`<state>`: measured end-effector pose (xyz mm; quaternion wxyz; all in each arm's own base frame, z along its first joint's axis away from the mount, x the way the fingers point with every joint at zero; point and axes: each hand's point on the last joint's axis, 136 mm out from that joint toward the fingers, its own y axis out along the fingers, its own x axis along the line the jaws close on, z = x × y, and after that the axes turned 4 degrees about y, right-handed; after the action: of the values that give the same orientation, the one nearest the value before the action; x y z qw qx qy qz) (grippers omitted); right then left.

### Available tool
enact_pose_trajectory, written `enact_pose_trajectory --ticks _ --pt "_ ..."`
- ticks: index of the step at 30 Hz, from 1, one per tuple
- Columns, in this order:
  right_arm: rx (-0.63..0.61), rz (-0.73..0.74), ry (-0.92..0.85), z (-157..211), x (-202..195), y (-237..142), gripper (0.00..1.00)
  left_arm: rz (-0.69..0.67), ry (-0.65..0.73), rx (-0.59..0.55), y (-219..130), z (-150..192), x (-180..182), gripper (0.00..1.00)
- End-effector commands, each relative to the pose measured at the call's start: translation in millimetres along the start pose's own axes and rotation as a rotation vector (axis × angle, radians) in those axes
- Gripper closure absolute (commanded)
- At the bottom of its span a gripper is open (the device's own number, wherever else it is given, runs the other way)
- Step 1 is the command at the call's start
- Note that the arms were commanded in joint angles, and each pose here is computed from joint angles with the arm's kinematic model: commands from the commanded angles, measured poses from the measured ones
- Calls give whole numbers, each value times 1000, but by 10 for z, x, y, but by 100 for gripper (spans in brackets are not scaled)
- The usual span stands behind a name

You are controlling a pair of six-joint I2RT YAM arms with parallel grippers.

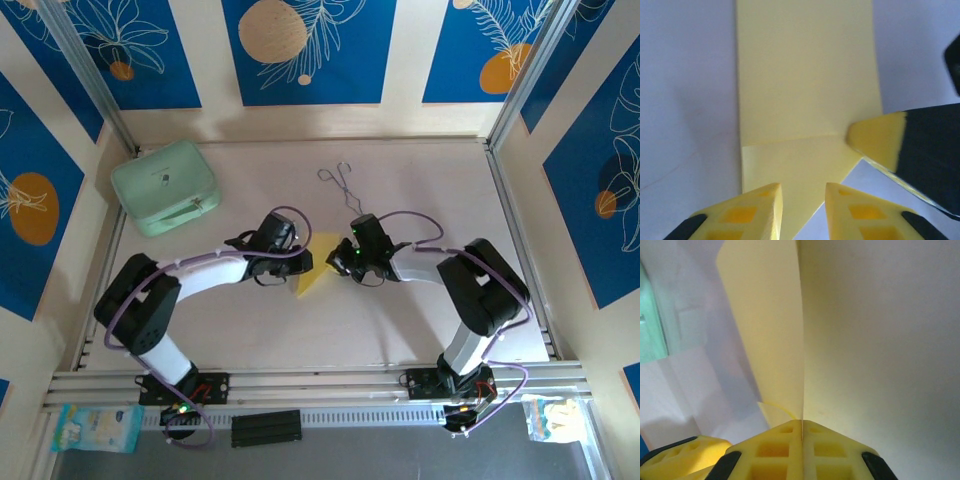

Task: Fold a paper plane with a square sheet of paper (pick it up from the middle)
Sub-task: Fifth fold the wing at the center of the table.

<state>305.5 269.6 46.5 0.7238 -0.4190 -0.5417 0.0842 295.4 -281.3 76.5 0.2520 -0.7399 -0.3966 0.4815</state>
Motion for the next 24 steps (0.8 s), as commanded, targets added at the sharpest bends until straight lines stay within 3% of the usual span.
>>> enact_pose_trajectory --ticks 1,10,17,24 --pt "-53 27 8 -62 -2 -188 98 86 192 -68 -118 -79 -172 67" --pt "-100 115 105 -82 -73 -414 99 123 556 -164 -63 62 -410 51" --pt "-92 116 145 -51 -69 -424 100 153 843 -164 147 289 -564 47" --pt "-74 117 178 -25 -74 -417 99 155 962 -142 314 415 -555 47"
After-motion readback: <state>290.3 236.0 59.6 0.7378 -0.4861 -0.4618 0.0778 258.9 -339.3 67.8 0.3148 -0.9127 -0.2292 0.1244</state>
